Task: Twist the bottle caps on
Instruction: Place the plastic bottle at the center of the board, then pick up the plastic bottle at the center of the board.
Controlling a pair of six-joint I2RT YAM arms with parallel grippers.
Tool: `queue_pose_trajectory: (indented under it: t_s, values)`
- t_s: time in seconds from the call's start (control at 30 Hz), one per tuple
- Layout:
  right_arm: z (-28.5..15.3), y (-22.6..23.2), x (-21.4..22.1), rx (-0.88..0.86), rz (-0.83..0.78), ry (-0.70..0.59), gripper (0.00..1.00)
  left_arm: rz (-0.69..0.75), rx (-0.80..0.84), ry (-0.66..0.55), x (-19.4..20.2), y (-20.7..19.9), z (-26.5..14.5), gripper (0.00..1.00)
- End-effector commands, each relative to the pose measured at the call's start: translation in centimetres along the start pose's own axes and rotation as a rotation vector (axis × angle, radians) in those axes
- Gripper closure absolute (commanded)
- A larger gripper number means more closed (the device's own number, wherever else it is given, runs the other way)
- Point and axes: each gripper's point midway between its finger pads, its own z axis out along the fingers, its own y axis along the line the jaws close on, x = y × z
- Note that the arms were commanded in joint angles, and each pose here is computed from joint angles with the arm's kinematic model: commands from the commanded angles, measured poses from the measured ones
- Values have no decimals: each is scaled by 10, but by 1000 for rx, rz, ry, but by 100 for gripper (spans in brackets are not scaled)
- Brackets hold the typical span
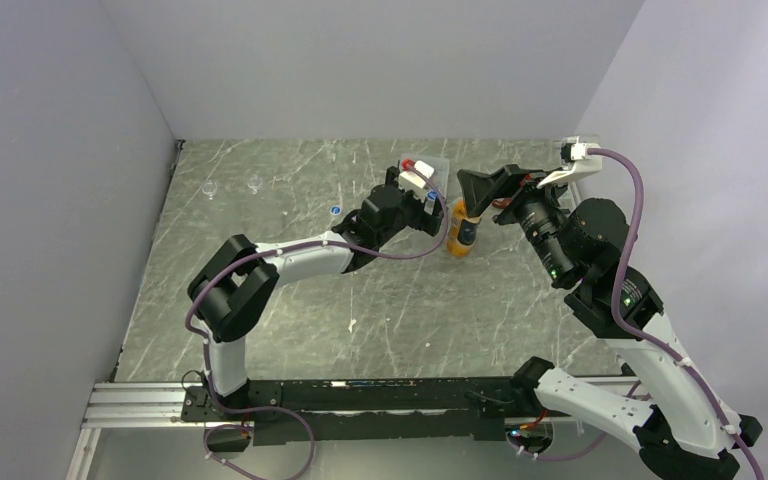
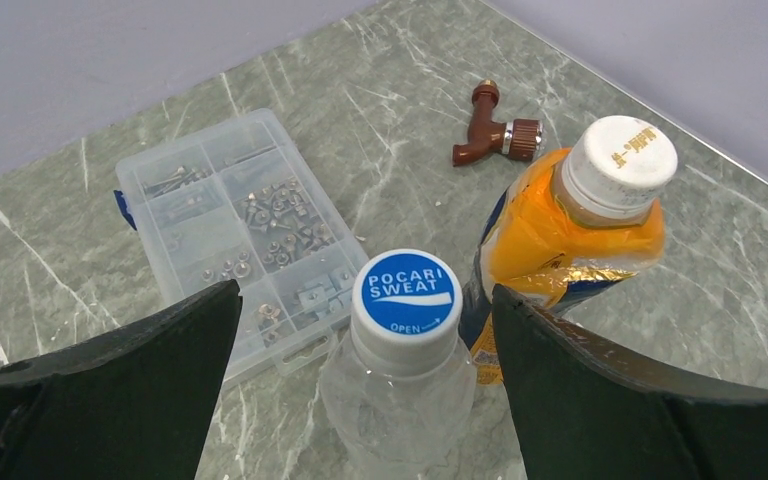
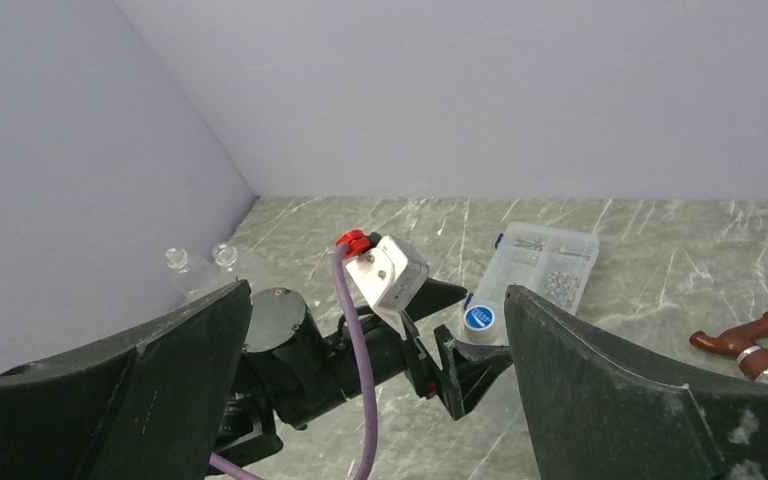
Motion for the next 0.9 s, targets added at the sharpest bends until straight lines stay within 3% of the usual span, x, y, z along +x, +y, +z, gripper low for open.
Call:
queue_pose_trajectory:
  t_s: [0.0,0.3,0.47,0.63,0.87]
  values:
    - [-1,4,-11,-21,4,-45,0,-3,40,-130,-67,-11,-11,1]
    - [-1,4,-12,-21,5,-44,0,-24,50,-191,-116,-12,-31,1]
    - [-2,3,-12,-15,3,-41,0,-39,-54,-192,-150,7,-53,1]
    - [7,4,0,-5,-15,14,0,-91,-268,-106,-173,59,-91,3]
    - [34,23,33,-60,-54,169,0,-168,-560,19,-164,163,-154,16]
